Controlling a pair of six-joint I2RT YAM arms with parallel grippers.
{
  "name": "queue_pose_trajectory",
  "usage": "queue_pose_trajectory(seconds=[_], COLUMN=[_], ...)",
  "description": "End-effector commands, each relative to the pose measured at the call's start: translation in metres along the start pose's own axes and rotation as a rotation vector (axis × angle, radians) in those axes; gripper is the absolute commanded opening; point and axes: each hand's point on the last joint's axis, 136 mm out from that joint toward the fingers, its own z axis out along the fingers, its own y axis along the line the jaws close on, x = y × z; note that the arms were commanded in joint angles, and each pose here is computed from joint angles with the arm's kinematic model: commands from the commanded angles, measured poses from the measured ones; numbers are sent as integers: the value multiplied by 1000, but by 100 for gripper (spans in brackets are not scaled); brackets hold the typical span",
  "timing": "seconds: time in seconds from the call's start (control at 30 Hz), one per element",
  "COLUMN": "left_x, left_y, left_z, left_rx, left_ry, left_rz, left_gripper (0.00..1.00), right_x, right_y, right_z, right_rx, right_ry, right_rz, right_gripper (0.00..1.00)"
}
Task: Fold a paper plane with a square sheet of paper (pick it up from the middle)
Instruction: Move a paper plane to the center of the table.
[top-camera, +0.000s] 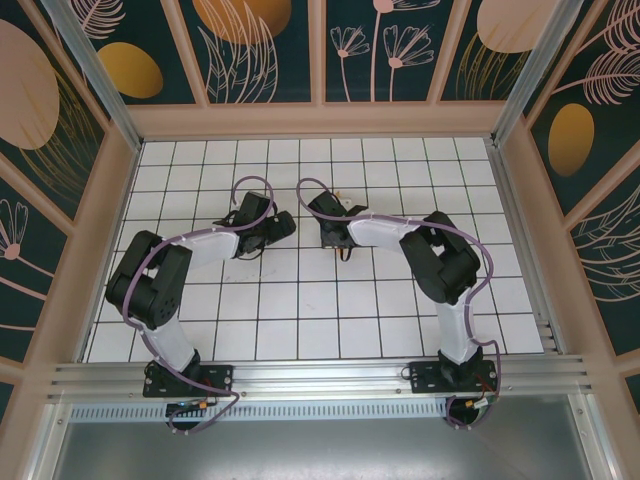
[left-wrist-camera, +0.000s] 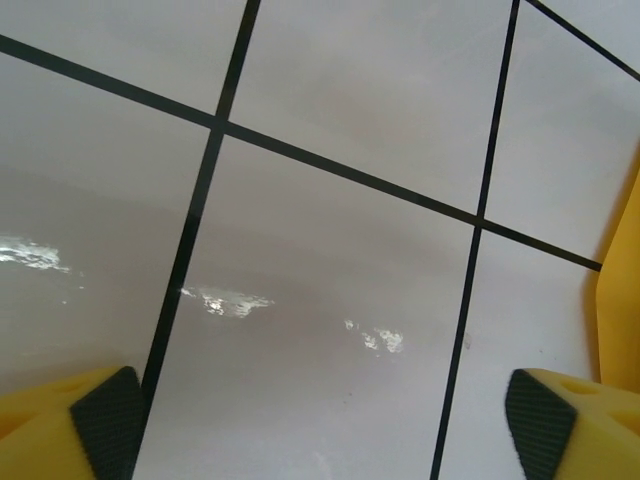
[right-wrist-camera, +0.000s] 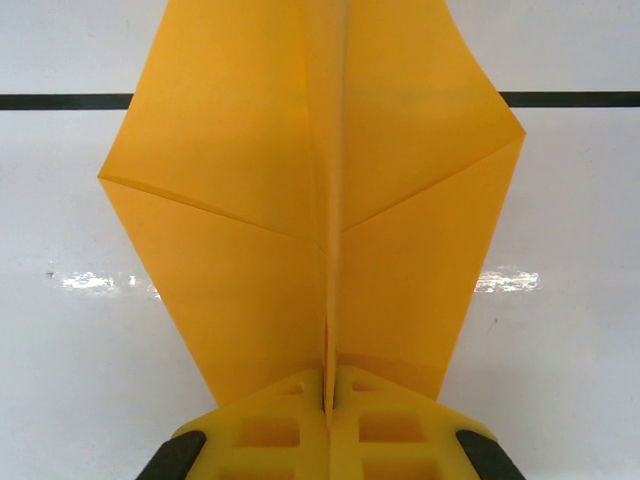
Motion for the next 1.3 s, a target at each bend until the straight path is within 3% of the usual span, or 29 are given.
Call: queue_pose_trajectory(seconds=[0.0, 0.2, 0.47, 0.97, 1.13, 1.27], left_x=[-12, -21, -16, -11, -16, -28], left_y=[7, 18, 24, 21, 17, 11], left_z=[-16, -27, -25, -18, -21, -27], left_rx=[-40, -71, -76, -62, -60, -63], left_ry=[-59, -96, -78, -44, -54, -85], left_rz=[19, 13, 7, 6, 9, 19], left_gripper=[98, 99, 99, 99, 99, 99], right_x=[-2, -66, -96, -71, -97, -131], right_y=[2, -5, -15, -20, -17, -9], right_z=[5, -7, 24, 61, 32, -14], right_rx=[-9, -26, -9, 19, 4, -41], right_ry=[17, -86, -74, 21, -35, -117], right_rz=[-14, 31, 36, 20, 37, 60], right_gripper=[5, 5, 6, 12, 16, 28])
